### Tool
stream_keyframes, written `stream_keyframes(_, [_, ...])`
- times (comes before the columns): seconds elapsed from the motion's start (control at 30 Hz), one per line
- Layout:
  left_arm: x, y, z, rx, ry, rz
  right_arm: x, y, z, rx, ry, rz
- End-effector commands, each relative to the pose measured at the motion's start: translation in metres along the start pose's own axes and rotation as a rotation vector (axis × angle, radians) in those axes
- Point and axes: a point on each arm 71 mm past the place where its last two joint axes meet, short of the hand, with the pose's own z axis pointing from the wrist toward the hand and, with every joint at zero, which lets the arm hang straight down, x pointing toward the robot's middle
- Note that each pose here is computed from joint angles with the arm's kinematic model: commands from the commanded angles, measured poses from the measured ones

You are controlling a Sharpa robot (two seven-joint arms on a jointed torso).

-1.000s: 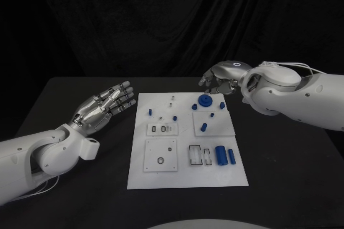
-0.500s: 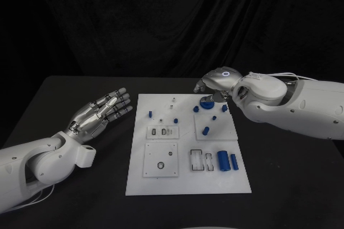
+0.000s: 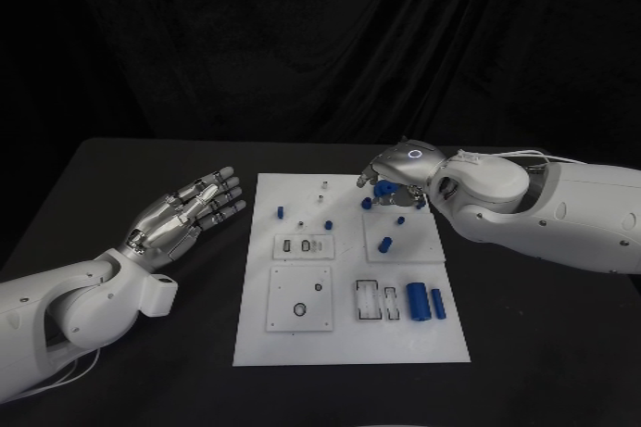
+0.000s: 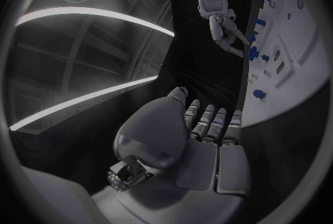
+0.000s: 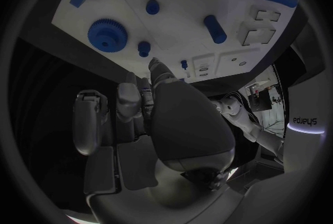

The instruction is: Assemble the parts on the task board

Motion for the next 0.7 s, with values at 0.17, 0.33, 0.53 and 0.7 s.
stream_keyframes(0.17, [0.0028,-0.0152,0.0007,0.214,0.016,-0.021,0.005,-0.001,0.000,0.018,0.026,-0.018])
stream_keyframes(0.33, [0.0024,-0.0152,0.0004,0.213,0.017,-0.022,0.009,-0.003,0.001,0.021,0.032,-0.018])
stream_keyframes(0.53, [0.0003,-0.0158,-0.0009,0.212,0.015,-0.021,0.013,-0.003,0.003,0.021,0.044,-0.019])
stream_keyframes(0.7, [0.0000,-0.0154,-0.0004,0.211,0.019,-0.025,0.017,-0.004,0.005,0.022,0.050,-0.008])
